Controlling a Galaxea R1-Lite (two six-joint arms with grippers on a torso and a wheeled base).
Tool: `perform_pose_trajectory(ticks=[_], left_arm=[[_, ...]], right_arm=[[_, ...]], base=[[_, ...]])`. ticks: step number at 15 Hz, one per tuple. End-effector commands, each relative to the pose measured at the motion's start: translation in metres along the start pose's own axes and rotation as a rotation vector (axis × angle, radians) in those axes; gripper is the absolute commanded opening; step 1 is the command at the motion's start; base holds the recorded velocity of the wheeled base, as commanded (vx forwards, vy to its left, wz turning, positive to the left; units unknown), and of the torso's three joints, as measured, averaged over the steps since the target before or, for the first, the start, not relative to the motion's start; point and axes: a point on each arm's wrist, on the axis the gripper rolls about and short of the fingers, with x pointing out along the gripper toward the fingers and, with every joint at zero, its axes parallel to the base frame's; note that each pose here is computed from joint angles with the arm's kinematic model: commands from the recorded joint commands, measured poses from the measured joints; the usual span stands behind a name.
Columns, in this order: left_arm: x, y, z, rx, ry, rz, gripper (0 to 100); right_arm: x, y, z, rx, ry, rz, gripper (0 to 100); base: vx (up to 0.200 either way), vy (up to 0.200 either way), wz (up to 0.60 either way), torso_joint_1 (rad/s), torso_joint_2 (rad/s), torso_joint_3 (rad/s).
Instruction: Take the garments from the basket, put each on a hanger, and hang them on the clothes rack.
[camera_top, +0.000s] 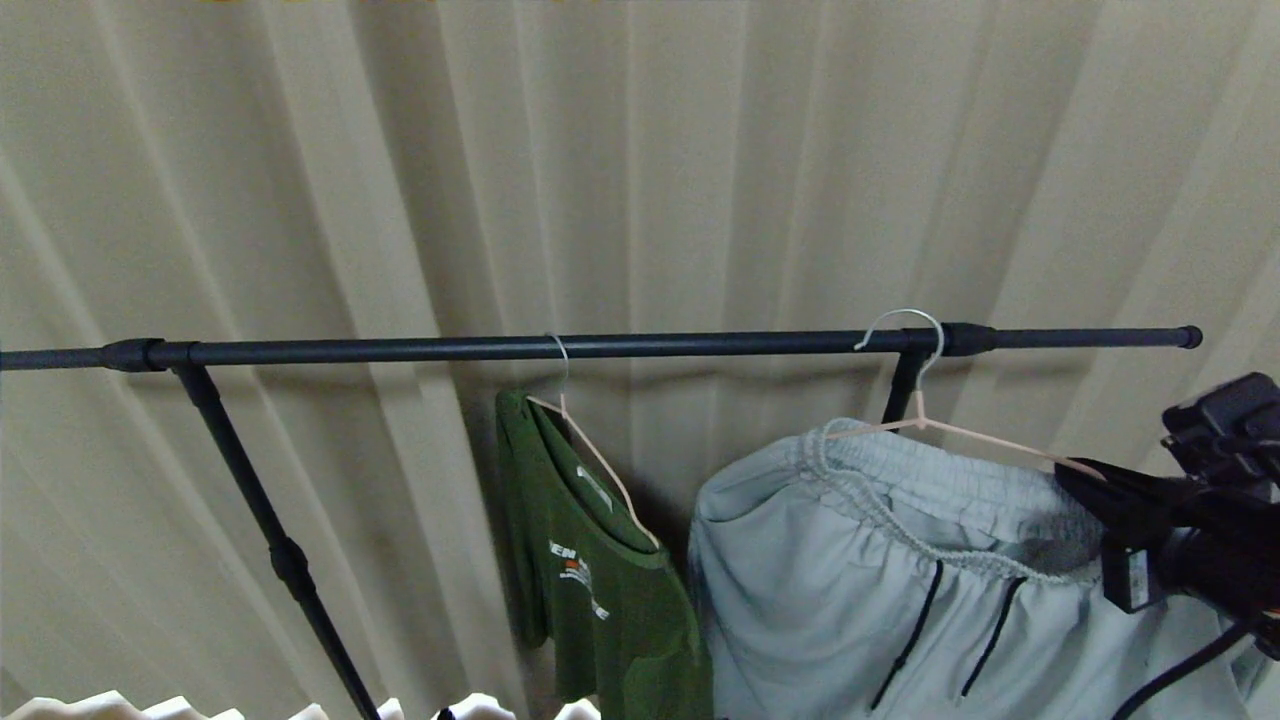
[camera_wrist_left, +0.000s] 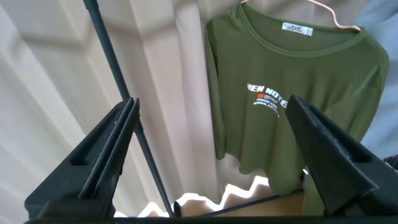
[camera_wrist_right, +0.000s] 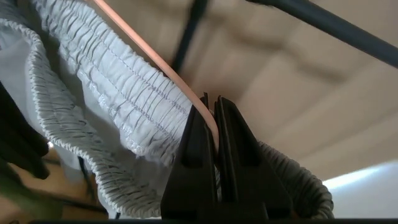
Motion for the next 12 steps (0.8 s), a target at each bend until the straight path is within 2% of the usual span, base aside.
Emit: perform_pose_trajectory(ticks=[1,6,12], left_arm=[[0.0,0.0,0.0,0.0,0.002,0.001,100],[0.0,0.0,0.0,0.002,0.002,0.0,100],[0.0,0.0,0.0,0.0,0.002,0.0,100]], right_arm=[[0.031,0.011,0.004,-0.02,0.054,0.032,0],[0.067,0.017,0.011,-0.023,0.095,0.029,0],[0.098,0.009,0.017,-0.003,0.108,-0.015,0]], base=[[0.0,0.0,0.0,0.0,0.0,0.0],[0.0,0.0,0.0,0.0,0.0,0.0],[0.0,0.0,0.0,0.0,0.0,0.0]])
